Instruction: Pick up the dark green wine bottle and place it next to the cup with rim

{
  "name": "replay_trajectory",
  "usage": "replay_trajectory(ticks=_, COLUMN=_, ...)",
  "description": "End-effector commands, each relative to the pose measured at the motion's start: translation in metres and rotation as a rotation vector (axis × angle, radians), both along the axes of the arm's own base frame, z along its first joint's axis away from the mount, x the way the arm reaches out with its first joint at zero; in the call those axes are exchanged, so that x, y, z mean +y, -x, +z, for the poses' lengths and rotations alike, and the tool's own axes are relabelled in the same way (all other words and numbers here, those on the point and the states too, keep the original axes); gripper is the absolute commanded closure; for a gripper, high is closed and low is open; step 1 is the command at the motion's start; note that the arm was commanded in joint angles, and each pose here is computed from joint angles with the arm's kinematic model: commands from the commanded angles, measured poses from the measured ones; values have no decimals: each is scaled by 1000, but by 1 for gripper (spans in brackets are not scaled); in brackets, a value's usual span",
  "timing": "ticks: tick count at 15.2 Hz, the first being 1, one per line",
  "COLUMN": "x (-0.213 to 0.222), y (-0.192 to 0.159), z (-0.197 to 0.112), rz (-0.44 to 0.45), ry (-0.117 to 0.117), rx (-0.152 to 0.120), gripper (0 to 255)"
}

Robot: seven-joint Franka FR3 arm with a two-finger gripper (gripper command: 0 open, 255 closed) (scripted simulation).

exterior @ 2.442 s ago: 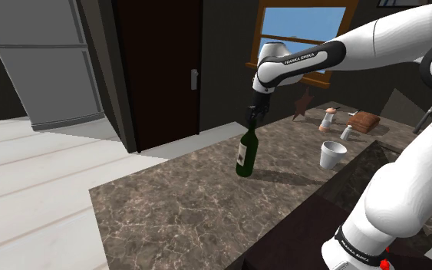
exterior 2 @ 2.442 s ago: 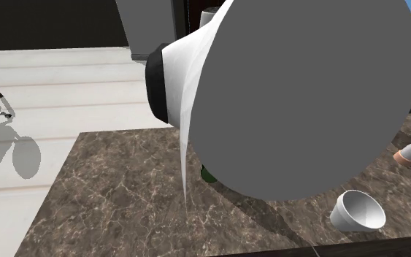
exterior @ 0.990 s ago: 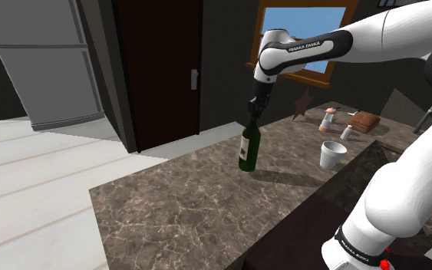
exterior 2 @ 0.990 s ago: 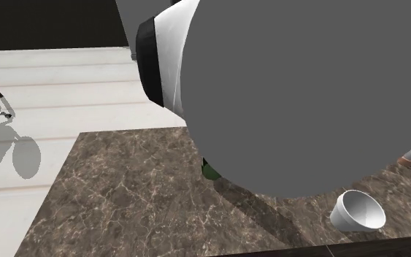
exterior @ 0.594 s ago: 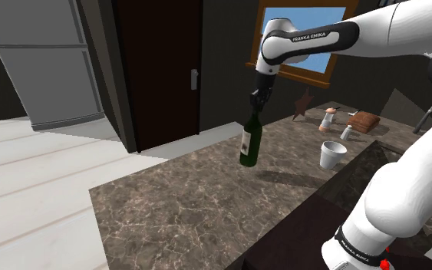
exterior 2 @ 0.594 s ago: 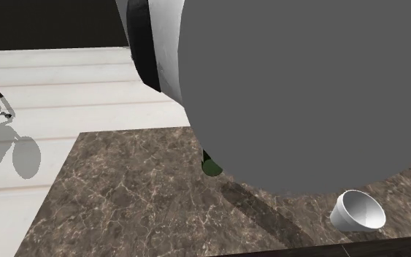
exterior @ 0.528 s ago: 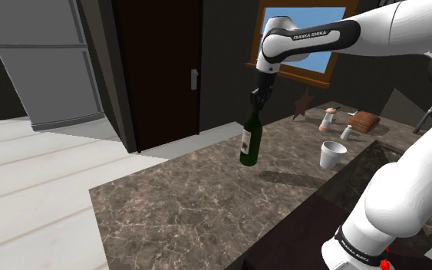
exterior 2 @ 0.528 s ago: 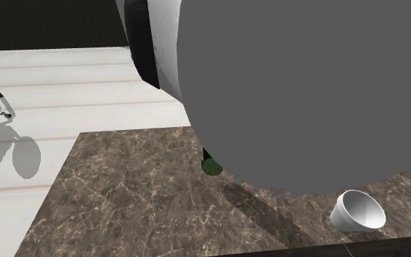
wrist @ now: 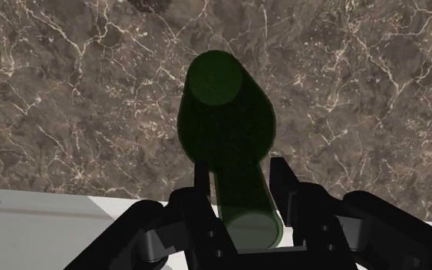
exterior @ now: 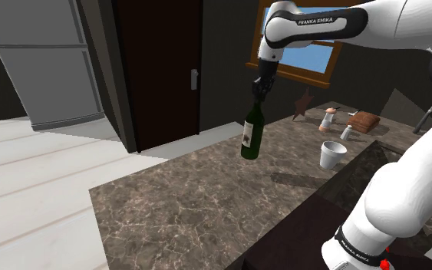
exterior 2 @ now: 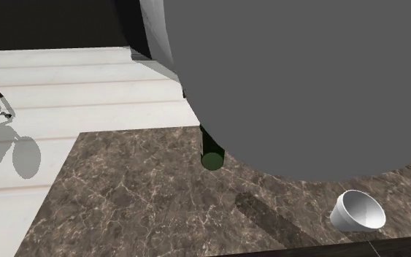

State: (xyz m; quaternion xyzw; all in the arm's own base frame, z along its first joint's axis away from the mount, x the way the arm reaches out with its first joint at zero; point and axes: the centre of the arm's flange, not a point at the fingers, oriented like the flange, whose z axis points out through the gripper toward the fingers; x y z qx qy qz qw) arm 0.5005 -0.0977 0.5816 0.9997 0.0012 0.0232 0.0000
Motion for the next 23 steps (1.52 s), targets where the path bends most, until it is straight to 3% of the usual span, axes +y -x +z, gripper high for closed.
replay_trajectory(ticks=1, x=0, y=-1, z=10, rz=0, ry=0, rx=0, gripper=255)
replay_trajectory(ticks=15, x=0, y=-1, z=84, rz=0, ry=0, rx=0, gripper=255)
replay_trajectory(ticks=23, x=-102, y=25, z=85, rz=0, ry=0, rx=0, gripper=255)
